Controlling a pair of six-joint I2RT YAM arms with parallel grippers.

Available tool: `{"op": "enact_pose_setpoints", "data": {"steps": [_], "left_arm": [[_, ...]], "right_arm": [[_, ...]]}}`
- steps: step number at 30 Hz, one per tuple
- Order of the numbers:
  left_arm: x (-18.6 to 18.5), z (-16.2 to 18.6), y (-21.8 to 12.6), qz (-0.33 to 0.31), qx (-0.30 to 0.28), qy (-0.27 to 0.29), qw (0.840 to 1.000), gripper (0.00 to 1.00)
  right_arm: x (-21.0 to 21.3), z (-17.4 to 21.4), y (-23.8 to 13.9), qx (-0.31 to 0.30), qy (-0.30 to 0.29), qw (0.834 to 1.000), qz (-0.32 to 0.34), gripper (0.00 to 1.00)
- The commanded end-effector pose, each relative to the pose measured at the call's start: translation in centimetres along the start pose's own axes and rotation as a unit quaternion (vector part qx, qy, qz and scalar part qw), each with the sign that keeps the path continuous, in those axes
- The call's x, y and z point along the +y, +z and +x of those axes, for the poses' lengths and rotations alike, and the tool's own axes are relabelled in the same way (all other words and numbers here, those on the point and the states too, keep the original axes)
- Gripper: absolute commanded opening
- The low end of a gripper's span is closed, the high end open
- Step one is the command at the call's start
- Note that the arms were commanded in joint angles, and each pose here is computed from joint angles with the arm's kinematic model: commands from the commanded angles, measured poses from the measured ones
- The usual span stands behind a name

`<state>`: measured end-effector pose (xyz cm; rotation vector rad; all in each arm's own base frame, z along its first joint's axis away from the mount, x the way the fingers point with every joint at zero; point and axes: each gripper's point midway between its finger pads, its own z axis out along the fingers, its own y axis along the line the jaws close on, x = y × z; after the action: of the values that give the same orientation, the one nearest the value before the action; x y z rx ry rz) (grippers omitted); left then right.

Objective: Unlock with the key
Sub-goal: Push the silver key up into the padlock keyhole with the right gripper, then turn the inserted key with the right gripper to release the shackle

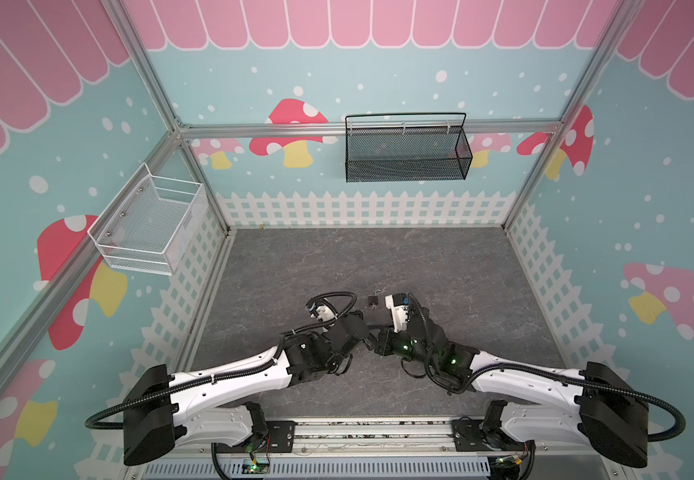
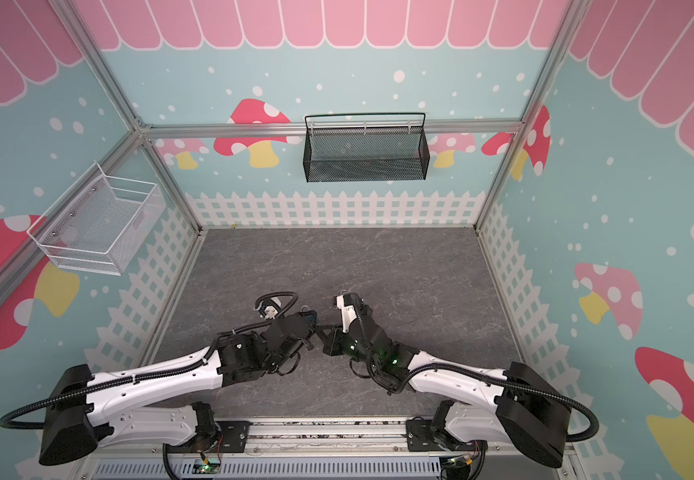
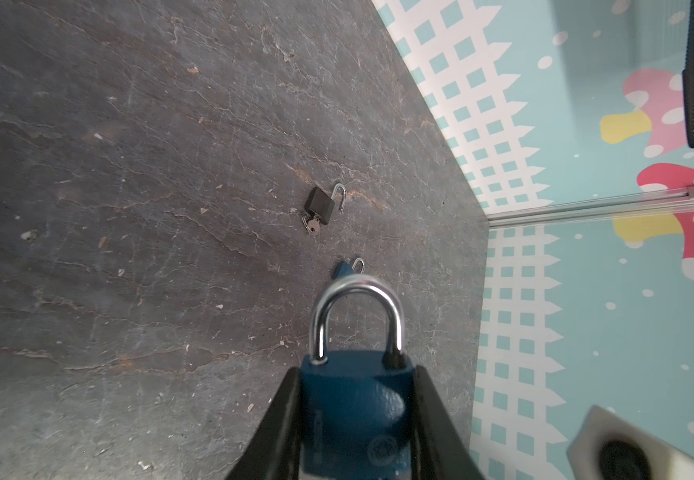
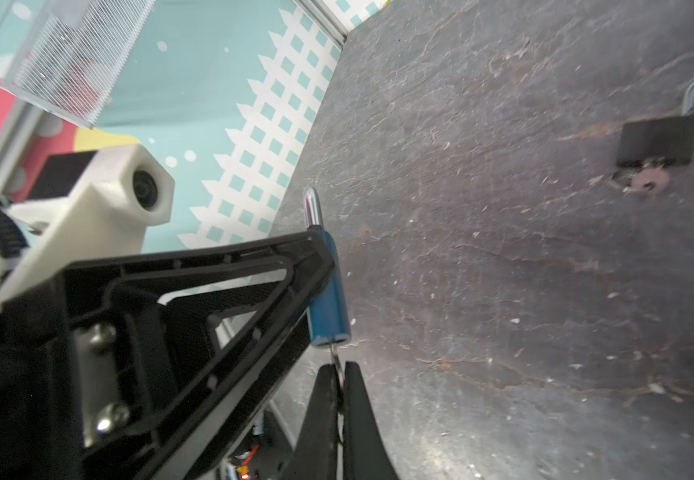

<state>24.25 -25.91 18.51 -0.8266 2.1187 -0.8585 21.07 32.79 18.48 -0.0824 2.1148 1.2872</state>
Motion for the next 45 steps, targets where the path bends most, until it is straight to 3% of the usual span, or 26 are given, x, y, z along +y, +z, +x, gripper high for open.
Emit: {"op": "enact_pose_setpoints", "data": {"steps": [1, 13, 22, 35, 39, 45], "left_arm": [[-2.3, 4.9, -1.3, 0.061, 0.111, -0.028, 0.992, 0.0], [-4.8, 4.5, -2.4, 0.141, 0.114, -0.066, 0.981, 0.0], [-6.0, 4.1, -2.8, 0.167, 0.105, -0.078, 0.977, 0.0], [-6.2, 0.5, -5.3, 0.154, 0.049, -0.011, 0.987, 0.0], [-6.8, -0.2, -6.1, 0.154, 0.039, 0.025, 0.987, 0.0], [-6.0, -2.7, -7.5, 0.128, -0.007, 0.096, 0.987, 0.0]], "right_arm": [[9.0, -5.0, -2.5, -0.07, 0.064, 0.978, -0.184, 0.0], [8.9, -5.8, -4.9, -0.091, 0.155, 0.956, -0.232, 0.0], [9.8, -5.8, -5.1, -0.078, 0.178, 0.946, -0.26, 0.0], [8.2, -5.9, -4.3, -0.101, 0.089, 0.973, -0.187, 0.0], [7.3, -5.5, -3.9, -0.099, 0.062, 0.98, -0.161, 0.12], [6.0, -5.2, -4.4, -0.101, 0.015, 0.987, -0.121, 0.39]]}}
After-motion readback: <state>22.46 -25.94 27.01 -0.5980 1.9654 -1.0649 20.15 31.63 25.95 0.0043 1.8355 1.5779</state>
